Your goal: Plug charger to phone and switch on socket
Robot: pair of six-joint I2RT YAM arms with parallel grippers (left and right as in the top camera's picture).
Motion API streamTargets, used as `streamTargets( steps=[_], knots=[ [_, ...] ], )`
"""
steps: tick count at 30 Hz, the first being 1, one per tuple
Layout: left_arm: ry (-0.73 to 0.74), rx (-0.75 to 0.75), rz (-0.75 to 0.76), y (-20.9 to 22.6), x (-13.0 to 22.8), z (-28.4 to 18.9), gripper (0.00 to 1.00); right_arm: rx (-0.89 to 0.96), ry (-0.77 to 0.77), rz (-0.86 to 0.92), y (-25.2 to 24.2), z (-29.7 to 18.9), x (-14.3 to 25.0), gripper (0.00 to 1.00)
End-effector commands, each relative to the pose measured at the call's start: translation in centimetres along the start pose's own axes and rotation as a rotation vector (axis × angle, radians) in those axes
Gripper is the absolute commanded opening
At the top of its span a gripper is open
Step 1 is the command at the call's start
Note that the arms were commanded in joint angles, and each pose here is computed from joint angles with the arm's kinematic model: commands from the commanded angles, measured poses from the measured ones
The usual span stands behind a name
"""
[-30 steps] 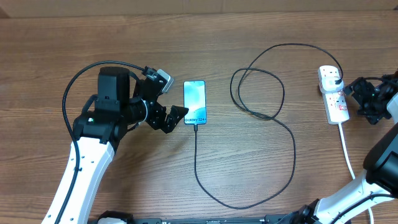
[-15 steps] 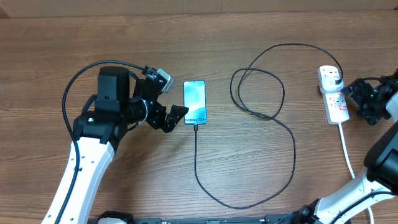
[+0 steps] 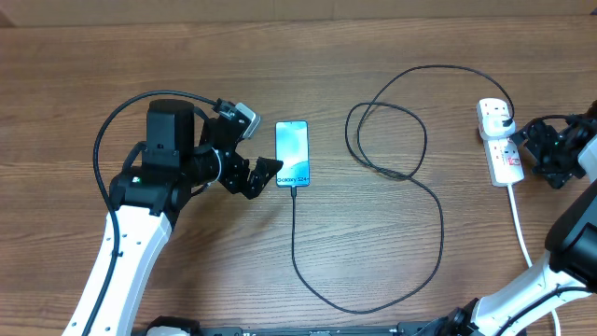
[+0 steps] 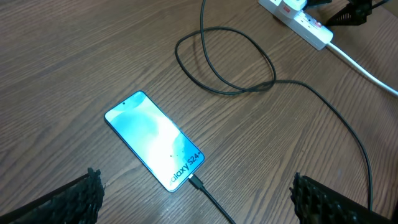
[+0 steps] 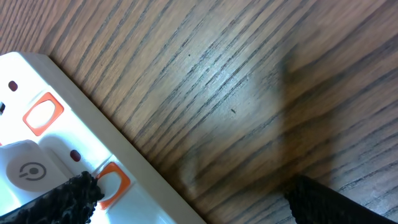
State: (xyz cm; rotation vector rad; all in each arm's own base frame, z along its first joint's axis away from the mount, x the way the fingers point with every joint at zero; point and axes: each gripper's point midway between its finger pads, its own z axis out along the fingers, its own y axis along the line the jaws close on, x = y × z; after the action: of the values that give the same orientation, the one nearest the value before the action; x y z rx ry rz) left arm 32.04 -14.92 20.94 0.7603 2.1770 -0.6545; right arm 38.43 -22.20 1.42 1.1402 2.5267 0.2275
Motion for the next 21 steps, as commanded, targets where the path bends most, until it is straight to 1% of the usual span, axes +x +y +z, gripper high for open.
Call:
streamTargets(
  steps=[1, 11, 16, 21],
  knots=[
    [-0.005, 0.021, 0.033, -0.4, -0.1, 0.2, 1.0, -0.018, 0.063, -0.003, 0.7, 1.2, 1.6, 1.0],
    [-0.007, 0.02, 0.035, -0.3, -0.2, 0.2, 1.0, -0.012, 0.094, -0.025, 1.5, 1.4, 2.7, 1.0],
    [-0.006, 0.021, 0.034, -0.3, -0.2, 0.2, 1.0, 0.023, 0.093, -0.048, 1.8, 1.6, 3.0, 1.0],
    [-0.006, 0.021, 0.034, -0.3, -0.2, 0.2, 0.99, 0.032, 0.077, -0.045, 1.7, 1.3, 2.4, 1.0]
  ],
)
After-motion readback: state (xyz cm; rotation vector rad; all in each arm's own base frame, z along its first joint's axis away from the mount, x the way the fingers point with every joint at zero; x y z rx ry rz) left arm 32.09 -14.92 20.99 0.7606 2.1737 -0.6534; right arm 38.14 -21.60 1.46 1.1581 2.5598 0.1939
